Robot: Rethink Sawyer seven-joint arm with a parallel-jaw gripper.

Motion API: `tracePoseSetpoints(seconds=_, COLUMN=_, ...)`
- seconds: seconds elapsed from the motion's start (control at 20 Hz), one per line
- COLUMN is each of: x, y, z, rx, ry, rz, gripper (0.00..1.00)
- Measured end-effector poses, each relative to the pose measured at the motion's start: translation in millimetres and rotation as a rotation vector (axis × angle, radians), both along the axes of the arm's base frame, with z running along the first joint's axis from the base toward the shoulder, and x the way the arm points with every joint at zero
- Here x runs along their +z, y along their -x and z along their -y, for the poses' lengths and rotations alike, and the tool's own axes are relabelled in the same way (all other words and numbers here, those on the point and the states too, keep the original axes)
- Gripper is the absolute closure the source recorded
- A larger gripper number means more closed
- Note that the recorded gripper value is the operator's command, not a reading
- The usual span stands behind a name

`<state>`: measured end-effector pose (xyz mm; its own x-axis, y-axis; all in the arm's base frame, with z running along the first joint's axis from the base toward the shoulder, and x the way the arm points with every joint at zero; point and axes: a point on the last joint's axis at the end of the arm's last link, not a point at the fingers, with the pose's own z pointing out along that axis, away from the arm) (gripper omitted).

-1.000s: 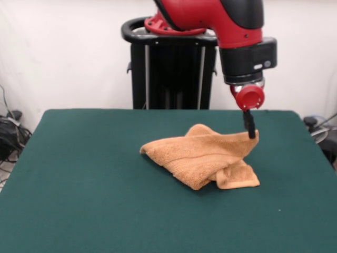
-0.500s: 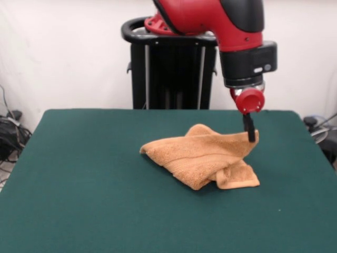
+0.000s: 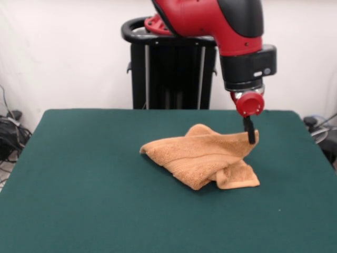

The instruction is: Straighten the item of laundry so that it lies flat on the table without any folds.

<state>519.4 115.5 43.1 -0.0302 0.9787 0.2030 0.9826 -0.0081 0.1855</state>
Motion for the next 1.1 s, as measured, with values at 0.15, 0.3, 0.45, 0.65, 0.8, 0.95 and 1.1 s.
tracePoseSetpoints(seconds=0.15, x=0.0, y=0.3, z=-0.8, rx=0.002, ry=0.000, rz=0.000, gripper=0.00)
tracePoseSetpoints(seconds=0.3, x=0.0, y=0.7, z=-2.5, rx=0.005, ry=0.000, rz=0.000, gripper=0.00)
tracePoseSetpoints(seconds=0.45, x=0.0, y=0.7, z=-2.7, rx=0.005, ry=0.000, rz=0.000, gripper=0.00)
tracePoseSetpoints(seconds=0.65, x=0.0, y=0.7, z=-2.7, rx=0.005, ry=0.000, rz=0.000, gripper=1.00)
tracePoseSetpoints(seconds=0.8, x=0.0, y=0.7, z=-2.7, rx=0.005, ry=0.000, rz=0.000, gripper=1.00)
tracePoseSetpoints(seconds=0.95, x=0.0, y=0.7, z=-2.7, rx=0.005, ry=0.000, rz=0.000, gripper=1.00)
tracePoseSetpoints(seconds=1.1, x=0.0, y=0.8, z=-2.8, rx=0.006, ry=0.000, rz=0.000, gripper=1.00)
